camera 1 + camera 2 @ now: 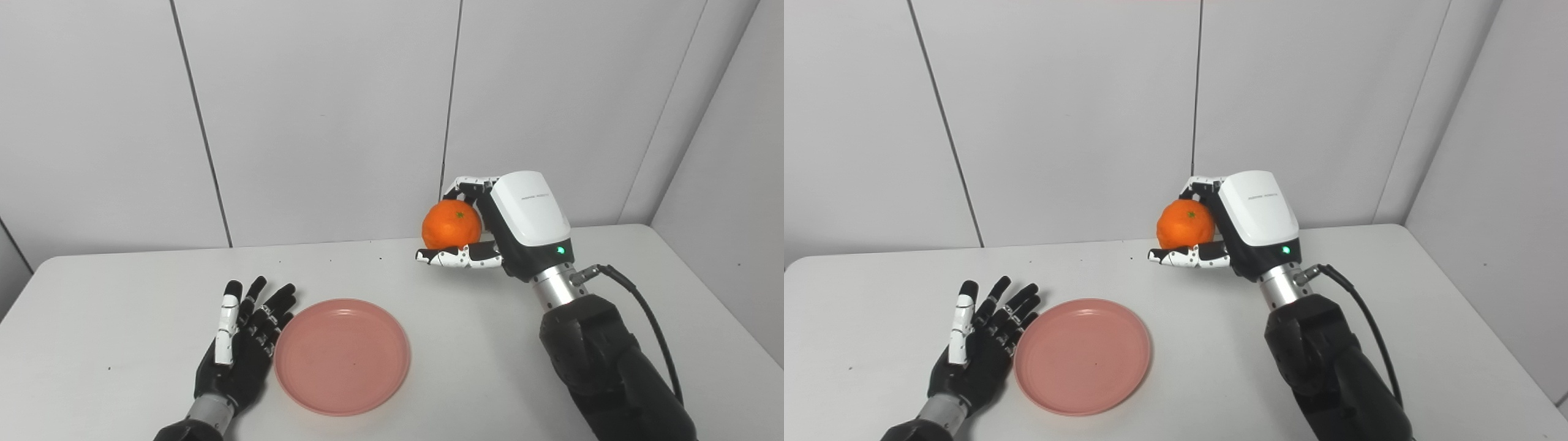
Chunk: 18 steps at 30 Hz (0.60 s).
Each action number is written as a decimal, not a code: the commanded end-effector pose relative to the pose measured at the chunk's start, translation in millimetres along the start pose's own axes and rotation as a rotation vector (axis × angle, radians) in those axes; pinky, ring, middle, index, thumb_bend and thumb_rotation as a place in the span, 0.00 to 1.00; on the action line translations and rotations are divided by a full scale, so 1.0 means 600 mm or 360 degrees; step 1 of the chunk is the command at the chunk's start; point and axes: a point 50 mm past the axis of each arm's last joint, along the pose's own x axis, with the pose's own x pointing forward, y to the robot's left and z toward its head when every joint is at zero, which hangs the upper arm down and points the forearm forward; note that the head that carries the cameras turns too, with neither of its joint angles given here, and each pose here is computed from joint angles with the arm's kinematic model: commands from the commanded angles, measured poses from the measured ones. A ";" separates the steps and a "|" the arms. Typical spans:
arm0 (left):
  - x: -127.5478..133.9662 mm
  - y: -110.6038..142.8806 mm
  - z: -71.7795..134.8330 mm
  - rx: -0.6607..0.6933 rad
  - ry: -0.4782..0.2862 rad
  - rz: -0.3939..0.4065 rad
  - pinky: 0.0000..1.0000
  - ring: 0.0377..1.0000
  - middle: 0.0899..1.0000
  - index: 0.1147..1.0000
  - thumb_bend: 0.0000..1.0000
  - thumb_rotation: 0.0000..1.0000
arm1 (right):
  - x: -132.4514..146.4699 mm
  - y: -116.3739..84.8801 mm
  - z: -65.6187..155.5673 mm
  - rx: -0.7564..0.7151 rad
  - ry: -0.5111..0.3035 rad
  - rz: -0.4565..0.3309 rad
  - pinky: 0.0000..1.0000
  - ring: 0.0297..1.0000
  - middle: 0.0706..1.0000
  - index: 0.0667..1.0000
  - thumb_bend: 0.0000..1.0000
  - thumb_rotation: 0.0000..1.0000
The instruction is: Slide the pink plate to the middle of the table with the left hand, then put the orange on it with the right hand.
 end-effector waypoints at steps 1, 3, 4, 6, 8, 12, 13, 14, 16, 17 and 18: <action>0.000 -0.006 -0.024 0.0002 0.0057 0.0033 1.00 0.90 0.77 1.00 0.82 0.80 | 0.014 -0.036 0.021 0.0017 -0.0155 -0.0133 0.12 0.16 0.22 0.31 0.51 0.53; 0.002 -0.011 -0.029 0.0006 0.0058 0.0043 0.98 0.89 0.76 1.00 0.84 0.79 | 0.014 -0.037 0.024 0.0046 -0.0194 -0.0145 0.12 0.16 0.22 0.30 0.51 0.53; 0.003 -0.013 -0.030 0.0013 0.0060 0.0044 0.96 0.88 0.75 1.00 0.84 0.79 | 0.013 -0.037 0.027 0.0064 -0.0212 -0.0149 0.12 0.16 0.22 0.31 0.51 0.53; 0.004 -0.018 -0.034 0.0024 0.0063 0.0049 0.94 0.87 0.74 0.99 0.85 0.80 | 0.011 -0.039 0.029 0.0094 -0.0241 -0.0150 0.12 0.16 0.22 0.31 0.50 0.52; 0.005 -0.024 -0.038 0.0033 0.0063 0.0055 0.94 0.87 0.73 0.99 0.85 0.81 | 0.010 -0.039 0.038 0.0147 -0.0278 -0.0130 0.12 0.15 0.22 0.30 0.50 0.54; 0.007 -0.029 -0.040 0.0046 0.0062 0.0063 0.91 0.87 0.73 0.98 0.86 0.81 | 0.007 -0.030 0.053 0.0175 -0.0330 -0.0087 0.11 0.13 0.18 0.25 0.51 0.51; 0.008 -0.030 -0.040 0.0048 0.0062 0.0065 0.89 0.86 0.73 0.98 0.86 0.81 | 0.006 -0.027 0.055 0.0169 -0.0337 -0.0078 0.11 0.13 0.18 0.24 0.51 0.53; 0.008 -0.031 -0.040 0.0048 0.0065 0.0067 0.89 0.86 0.73 0.98 0.86 0.82 | 0.006 -0.022 0.059 0.0175 -0.0352 -0.0064 0.11 0.13 0.18 0.24 0.51 0.54; 0.008 -0.032 -0.041 0.0045 0.0070 0.0069 0.88 0.86 0.74 0.98 0.87 0.81 | 0.005 -0.014 0.065 0.0187 -0.0371 -0.0043 0.11 0.14 0.20 0.24 0.51 0.53; 0.009 -0.033 -0.041 0.0044 0.0073 0.0069 0.88 0.86 0.74 0.98 0.88 0.81 | 0.004 -0.010 0.067 0.0189 -0.0376 -0.0034 0.12 0.15 0.21 0.25 0.51 0.52; 0.009 -0.033 -0.041 0.0044 0.0074 0.0071 0.88 0.86 0.73 0.98 0.88 0.81 | 0.004 -0.007 0.069 0.0193 -0.0379 -0.0026 0.12 0.16 0.21 0.26 0.52 0.52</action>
